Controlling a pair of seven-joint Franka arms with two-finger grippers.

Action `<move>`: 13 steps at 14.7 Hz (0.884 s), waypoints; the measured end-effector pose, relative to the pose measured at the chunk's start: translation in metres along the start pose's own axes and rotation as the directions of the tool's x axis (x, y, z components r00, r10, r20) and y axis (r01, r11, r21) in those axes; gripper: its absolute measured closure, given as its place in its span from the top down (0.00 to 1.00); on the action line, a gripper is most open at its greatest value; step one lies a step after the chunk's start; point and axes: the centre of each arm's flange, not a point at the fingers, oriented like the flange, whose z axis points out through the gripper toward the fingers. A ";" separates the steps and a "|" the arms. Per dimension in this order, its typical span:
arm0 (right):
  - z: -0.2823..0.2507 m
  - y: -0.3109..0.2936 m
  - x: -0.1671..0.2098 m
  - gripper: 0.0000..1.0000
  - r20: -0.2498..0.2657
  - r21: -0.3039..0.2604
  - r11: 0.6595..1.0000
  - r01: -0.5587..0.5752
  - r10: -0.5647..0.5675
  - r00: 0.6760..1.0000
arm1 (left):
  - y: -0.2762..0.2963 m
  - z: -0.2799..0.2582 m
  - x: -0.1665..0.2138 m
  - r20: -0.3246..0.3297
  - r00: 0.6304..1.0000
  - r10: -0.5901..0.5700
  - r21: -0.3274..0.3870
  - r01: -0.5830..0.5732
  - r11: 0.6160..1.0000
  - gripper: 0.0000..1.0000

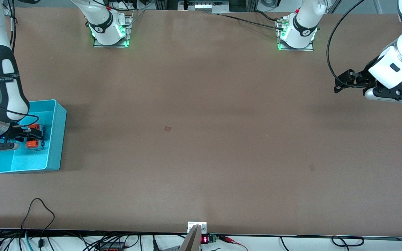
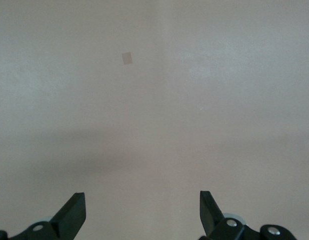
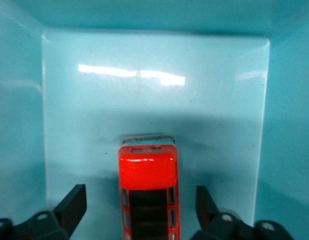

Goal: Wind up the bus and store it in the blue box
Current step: 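Open the right gripper to release the bus inside the box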

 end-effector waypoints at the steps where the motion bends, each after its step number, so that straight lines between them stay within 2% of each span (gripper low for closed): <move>1: -0.011 -0.002 0.007 1.00 0.017 0.027 1.000 0.004 -0.005 1.000 | 0.000 0.000 0.000 0.000 1.000 0.000 0.000 0.000 1.000 1.00; 3: -0.043 -0.011 0.024 1.00 0.039 0.069 0.998 0.003 -0.006 0.999 | 0.000 0.000 0.000 0.000 1.000 0.000 0.000 0.000 1.000 1.00; 6: -0.094 -0.033 0.042 1.00 0.009 0.080 0.997 0.005 -0.006 1.000 | 0.000 0.000 0.000 0.000 1.000 0.000 0.000 0.000 1.000 1.00; 10: -0.169 -0.083 0.051 1.00 -0.001 0.055 0.998 -0.037 0.038 0.999 | 0.000 0.000 0.000 0.000 1.000 0.000 0.000 0.000 1.000 1.00; 13: -0.224 -0.145 0.051 1.00 0.019 0.055 0.995 -0.079 0.078 0.997 | 0.000 0.000 0.000 0.001 1.000 0.000 0.000 0.000 1.000 1.00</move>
